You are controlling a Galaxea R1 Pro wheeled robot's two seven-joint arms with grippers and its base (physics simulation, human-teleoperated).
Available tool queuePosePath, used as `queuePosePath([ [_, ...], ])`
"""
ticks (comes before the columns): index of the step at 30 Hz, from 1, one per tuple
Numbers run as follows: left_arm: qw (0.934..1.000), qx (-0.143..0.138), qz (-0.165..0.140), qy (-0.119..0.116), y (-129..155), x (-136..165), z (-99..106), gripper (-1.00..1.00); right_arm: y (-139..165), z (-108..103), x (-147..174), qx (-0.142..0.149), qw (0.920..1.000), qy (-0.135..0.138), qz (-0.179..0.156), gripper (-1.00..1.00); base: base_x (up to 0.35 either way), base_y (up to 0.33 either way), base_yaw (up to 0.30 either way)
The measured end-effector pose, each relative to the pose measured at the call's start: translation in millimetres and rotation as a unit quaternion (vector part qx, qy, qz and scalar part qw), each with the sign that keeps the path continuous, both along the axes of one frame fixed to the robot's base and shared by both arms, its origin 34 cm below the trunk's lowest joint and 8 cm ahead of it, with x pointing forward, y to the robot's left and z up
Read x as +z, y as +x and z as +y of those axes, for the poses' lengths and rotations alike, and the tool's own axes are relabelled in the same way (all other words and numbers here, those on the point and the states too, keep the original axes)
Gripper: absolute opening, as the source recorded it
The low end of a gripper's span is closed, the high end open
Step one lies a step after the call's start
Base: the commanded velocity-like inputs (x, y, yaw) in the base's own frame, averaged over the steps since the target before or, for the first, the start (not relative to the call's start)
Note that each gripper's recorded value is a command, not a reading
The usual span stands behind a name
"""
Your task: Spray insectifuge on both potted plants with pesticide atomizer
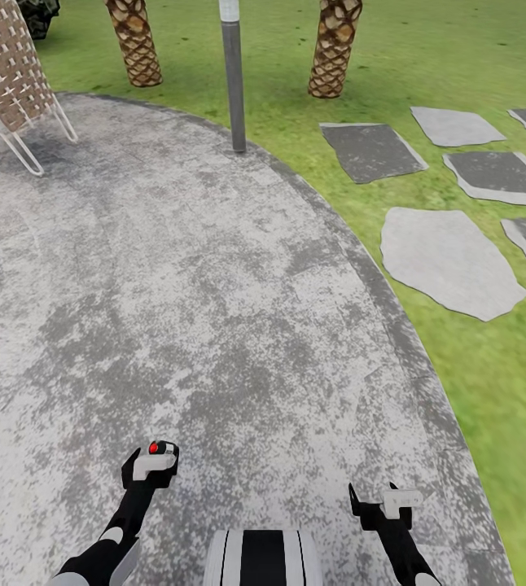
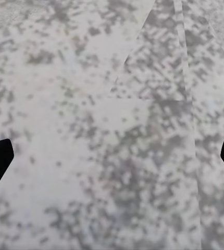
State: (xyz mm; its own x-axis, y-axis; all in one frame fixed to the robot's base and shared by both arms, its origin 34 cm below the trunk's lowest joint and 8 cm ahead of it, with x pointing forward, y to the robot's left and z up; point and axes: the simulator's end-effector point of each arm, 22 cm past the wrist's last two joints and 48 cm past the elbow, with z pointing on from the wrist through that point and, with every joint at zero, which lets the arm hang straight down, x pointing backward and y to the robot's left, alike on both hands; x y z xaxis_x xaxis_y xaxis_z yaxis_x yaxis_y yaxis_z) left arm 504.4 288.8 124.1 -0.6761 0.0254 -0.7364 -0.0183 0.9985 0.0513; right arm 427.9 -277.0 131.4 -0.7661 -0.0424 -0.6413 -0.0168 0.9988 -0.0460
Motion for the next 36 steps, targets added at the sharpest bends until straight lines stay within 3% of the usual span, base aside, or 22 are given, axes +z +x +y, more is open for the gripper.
queuePosePath([
  [31,1.0,-0.001,0.001,0.0,-0.8,-0.5,-0.7,1.0,0.0,-0.3,0.0,0.0,1.0,0.0,0.0,1.0,0.005,0.0,0.0],
  [32,1.0,-0.002,0.002,-0.001,-1.3,-0.8,-1.5,-1.0,0.0,-0.3,0.0,0.0,1.0,0.0,0.0,1.0,0.0,0.0,0.0],
  [36,1.0,-0.002,0.003,-0.002,-1.8,-1.3,-3.2,-1.0,0.0,-0.3,0.0,0.0,1.0,0.0,0.0,1.0,0.0,0.0,0.0],
])
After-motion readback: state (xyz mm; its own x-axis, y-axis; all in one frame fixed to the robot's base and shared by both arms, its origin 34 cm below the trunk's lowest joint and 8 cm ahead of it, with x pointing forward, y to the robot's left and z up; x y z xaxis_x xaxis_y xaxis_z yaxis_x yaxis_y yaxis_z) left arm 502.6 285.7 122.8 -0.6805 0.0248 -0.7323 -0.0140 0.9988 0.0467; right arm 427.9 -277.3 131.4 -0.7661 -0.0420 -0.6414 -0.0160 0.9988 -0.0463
